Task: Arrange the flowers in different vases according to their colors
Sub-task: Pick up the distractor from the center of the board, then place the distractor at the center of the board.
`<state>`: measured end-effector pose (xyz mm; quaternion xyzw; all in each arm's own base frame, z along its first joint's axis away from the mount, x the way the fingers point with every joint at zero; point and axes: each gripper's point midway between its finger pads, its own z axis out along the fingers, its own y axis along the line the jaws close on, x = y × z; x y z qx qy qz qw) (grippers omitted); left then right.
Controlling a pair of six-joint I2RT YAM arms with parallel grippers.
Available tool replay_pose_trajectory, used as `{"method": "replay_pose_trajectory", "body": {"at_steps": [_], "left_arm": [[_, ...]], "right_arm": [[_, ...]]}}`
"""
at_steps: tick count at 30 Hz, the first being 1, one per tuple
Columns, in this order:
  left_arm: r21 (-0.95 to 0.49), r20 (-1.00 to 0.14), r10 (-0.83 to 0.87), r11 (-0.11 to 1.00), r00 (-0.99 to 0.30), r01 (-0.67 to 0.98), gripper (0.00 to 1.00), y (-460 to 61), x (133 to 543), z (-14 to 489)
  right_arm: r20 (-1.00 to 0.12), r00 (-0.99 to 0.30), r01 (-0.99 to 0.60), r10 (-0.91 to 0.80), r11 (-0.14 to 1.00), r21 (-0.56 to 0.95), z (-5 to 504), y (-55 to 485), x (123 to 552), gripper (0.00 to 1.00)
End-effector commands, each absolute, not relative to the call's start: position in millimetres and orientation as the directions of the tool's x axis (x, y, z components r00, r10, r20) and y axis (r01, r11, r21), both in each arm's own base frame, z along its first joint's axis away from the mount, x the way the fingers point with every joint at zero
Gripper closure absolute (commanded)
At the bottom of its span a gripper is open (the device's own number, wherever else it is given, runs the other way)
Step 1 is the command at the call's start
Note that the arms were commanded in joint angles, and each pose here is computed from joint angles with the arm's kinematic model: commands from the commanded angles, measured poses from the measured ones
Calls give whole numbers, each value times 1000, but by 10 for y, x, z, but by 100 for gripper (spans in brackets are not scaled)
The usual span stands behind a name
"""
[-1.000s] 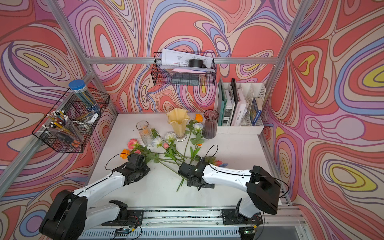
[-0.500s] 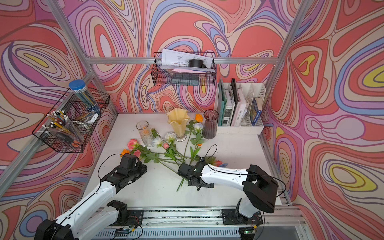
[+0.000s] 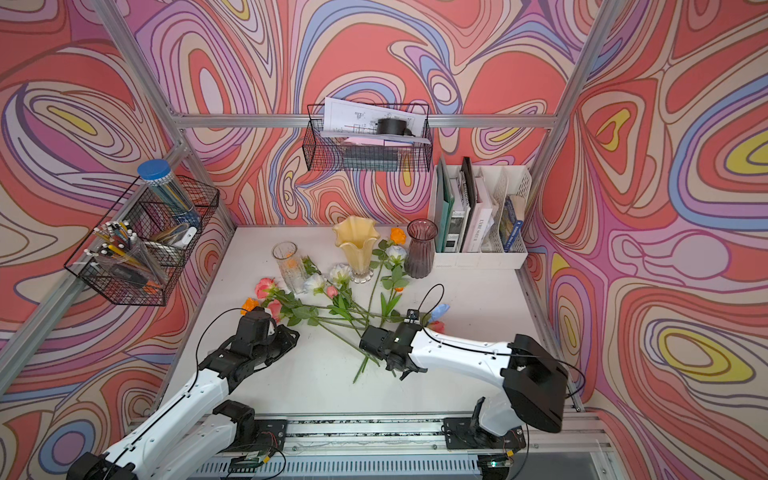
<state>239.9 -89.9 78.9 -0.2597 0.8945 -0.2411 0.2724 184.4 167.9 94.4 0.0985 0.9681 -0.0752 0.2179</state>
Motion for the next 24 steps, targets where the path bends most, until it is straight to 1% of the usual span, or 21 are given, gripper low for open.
{"method": "replay_pose_trajectory", "body": {"at_steps": [1, 4, 7, 8, 9, 11, 14, 18, 20, 24], "left_arm": [[-592, -381, -563, 758, -733, -274, 73, -976, 2414, 851], [-599, -378, -552, 758, -743, -259, 73, -1013, 2408, 851], [-613, -396, -542, 757, -742, -226, 72, -1054, 2437, 871], [-614, -397, -542, 757, -741, -224, 70, -1055, 2438, 861], [-622, -393, -541, 752, -744, -219, 66, -1074, 2433, 855], [-650, -388, -532, 737, -753, -185, 62, -1148, 2440, 899], [-684, -397, -513, 718, -761, -127, 53, -1263, 2438, 997], [-676, -411, -486, 730, -771, -99, 46, -1280, 2391, 1013], [-674, -413, -482, 732, -772, -97, 43, -1272, 2361, 1011], [-688, -424, -489, 721, -762, -79, 37, -1265, 2314, 1070]], "right_arm": [[-526, -832, 309, 178, 936, -171, 1410, 1165, 1871, 82], [-542, -809, 376, 227, 909, -181, 1605, 760, 1952, 81], [-558, -781, 422, 279, 895, -144, 1699, 440, 2194, 79], [-563, -772, 438, 295, 889, -133, 1700, 338, 2303, 78], [-560, -766, 453, 316, 883, -121, 1665, 225, 2442, 77], [-536, -758, 492, 372, 865, -95, 1572, -9, 2678, 76], [-535, -743, 537, 402, 835, -118, 1448, -304, 2976, 76], [-488, -761, 552, 427, 822, -142, 1102, -449, 3225, 77], [-479, -757, 566, 445, 812, -142, 962, -474, 3273, 73], [-475, -740, 585, 475, 804, -108, 843, -438, 3317, 66]]}}
